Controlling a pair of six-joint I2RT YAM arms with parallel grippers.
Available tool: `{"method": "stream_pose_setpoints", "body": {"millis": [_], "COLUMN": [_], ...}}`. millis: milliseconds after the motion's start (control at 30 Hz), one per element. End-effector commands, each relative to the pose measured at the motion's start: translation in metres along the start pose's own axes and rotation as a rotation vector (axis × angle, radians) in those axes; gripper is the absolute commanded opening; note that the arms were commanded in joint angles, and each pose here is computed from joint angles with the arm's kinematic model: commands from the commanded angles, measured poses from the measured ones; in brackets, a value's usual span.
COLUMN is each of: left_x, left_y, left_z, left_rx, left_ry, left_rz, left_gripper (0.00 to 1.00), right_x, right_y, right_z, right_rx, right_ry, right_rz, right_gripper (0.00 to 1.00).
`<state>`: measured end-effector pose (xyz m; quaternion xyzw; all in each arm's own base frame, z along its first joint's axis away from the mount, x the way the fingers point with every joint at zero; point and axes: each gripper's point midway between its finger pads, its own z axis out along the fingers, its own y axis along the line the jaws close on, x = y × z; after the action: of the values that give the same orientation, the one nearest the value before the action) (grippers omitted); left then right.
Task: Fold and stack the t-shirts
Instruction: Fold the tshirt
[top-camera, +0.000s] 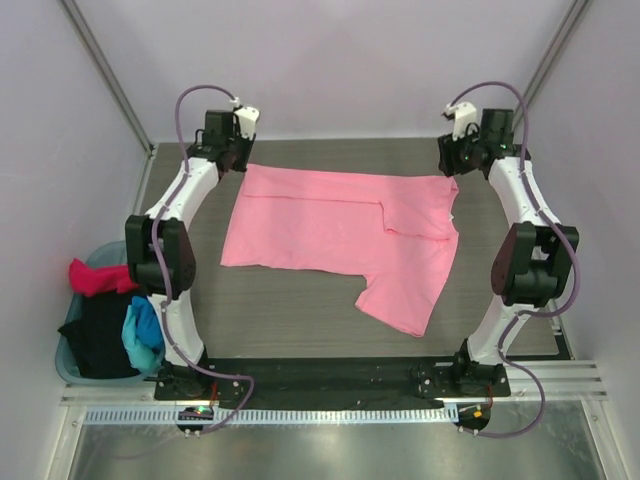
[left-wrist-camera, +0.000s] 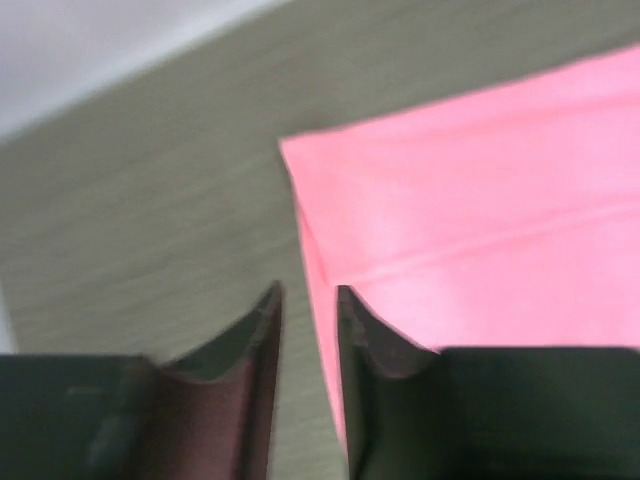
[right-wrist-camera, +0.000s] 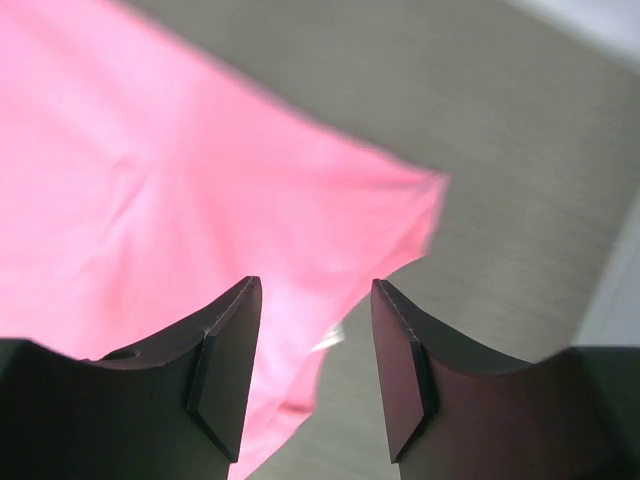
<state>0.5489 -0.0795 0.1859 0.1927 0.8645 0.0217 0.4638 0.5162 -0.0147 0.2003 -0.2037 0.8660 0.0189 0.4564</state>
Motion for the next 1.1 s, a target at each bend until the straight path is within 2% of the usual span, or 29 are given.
{"method": "stream_pose_setpoints", "body": {"millis": [0,67,100,233,267,333,467,867,1067], "left_x": [0.050,0.068,0.078,0.106,0.110,0.123,0.143,0.174,0.179], "left_y": [-0.030,-0.041,-0.046,-0.064,-0.066,-0.069,-0.072,-0.071,-0.070], "left_z": [0.003,0.004,0.004,-0.004,-0.005,-0.005,-0.003,0.010,0.009], "left_rx": [0.180,0.225,0.236,0.300,0.308,0.317,0.313,0.282,0.271], "left_ry": [0.175,0.241,0.274,0.346,0.360,0.408,0.487,0.567,0.581], "left_rz": [-0.026,-0.061,-0.074,-0.105,-0.107,-0.113,-0.132,-0.124,-0.115], "left_gripper": [0.19,0.04,0.00,0.00,0.01,0.15,0.27,0.29,0.28], "right_x": [0.044,0.064,0.082,0.115,0.125,0.137,0.159,0.176,0.183], "right_y": [0.070,0.075,0.079,0.077,0.077,0.073,0.072,0.053,0.053], "right_z": [-0.024,-0.033,-0.034,-0.041,-0.042,-0.044,-0.049,-0.029,-0.022], "right_rx": [-0.223,-0.225,-0.229,-0.197,-0.196,-0.181,-0.180,-0.146,-0.165], "right_ry": [0.159,0.217,0.259,0.349,0.378,0.414,0.474,0.516,0.528], "right_rz": [-0.058,-0.105,-0.103,-0.133,-0.128,-0.126,-0.146,-0.123,-0.095], "right_gripper": [0.53,0.52,0.51,0.51,0.52,0.52,0.52,0.51,0.47]}}
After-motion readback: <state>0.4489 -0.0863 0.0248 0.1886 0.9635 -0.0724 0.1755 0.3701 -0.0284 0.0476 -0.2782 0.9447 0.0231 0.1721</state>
